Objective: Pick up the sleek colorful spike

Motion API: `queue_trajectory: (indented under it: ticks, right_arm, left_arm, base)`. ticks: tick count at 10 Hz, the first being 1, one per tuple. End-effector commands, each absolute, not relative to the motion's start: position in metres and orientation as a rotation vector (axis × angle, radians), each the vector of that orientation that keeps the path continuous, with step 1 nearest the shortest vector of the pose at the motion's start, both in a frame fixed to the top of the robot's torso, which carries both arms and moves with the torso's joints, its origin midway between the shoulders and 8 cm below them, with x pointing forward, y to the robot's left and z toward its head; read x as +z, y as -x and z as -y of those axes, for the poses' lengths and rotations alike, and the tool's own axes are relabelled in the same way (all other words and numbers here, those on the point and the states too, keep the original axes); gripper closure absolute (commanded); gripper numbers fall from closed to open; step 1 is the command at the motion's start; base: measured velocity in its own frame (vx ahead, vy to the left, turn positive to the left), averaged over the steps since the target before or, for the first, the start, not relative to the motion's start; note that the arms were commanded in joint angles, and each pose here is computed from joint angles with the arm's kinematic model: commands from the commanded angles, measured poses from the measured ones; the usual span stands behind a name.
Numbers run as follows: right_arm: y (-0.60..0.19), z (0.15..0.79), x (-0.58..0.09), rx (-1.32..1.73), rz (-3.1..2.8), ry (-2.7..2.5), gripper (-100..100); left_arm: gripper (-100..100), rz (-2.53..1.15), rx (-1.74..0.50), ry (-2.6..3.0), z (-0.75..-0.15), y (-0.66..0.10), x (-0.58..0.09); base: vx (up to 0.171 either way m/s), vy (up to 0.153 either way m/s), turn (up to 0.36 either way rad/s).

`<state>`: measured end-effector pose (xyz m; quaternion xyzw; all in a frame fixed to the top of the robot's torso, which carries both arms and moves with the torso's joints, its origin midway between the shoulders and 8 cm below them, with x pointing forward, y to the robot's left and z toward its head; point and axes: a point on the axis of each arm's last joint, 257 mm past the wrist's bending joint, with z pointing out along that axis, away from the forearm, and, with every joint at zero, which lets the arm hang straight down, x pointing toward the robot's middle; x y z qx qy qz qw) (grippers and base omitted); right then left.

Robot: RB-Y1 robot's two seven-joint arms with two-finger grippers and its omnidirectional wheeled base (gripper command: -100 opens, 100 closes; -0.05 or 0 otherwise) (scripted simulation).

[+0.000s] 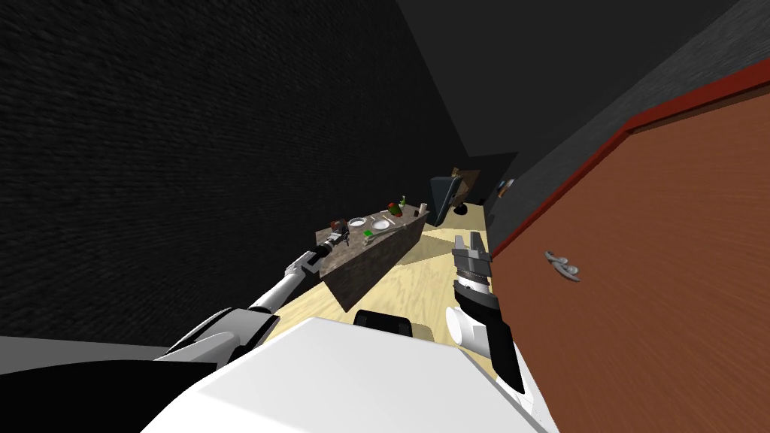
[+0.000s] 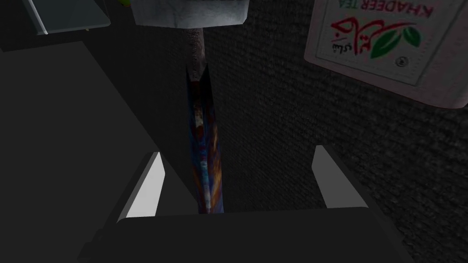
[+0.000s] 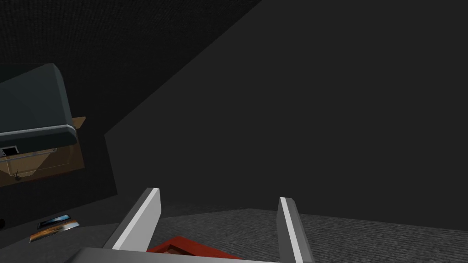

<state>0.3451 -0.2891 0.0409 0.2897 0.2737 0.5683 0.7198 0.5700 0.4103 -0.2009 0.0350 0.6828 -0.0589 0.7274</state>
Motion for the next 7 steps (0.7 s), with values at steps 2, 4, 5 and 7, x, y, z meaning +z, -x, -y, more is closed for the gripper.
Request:
queue_trajectory:
  ticks: [2,4,5,7]
  right_arm:
    - [-0.345,0.289,0.041,1.256,-0.605,-0.641,0]
    - [-0.345,0.289,0.041,1.256,-0.605,-0.640,0]
    - [-0.345,0.289,0.041,1.256,-0.605,-0.640,0]
    - [-0.345,0.289,0.041,1.256,-0.605,-0.641,0]
  left_arm:
    - [-100,-1.500,-0.116,-0.068,-0.415,-0.582,-0.200]
    - [-100,-1.503,-0.110,-0.054,-0.419,-0.592,-0.197]
    - [-100,-1.522,-0.102,-0.042,-0.425,-0.589,-0.207]
    - [-100,-1.508,-0.094,-0.040,-0.425,-0.601,-0.199]
  base:
    - [-0.044,0.002,-0.069]
    - [-0.092,0.015,-0.060]
    - [-0.011,0.001,0.014]
    - [-0.036,0.000,-0.080]
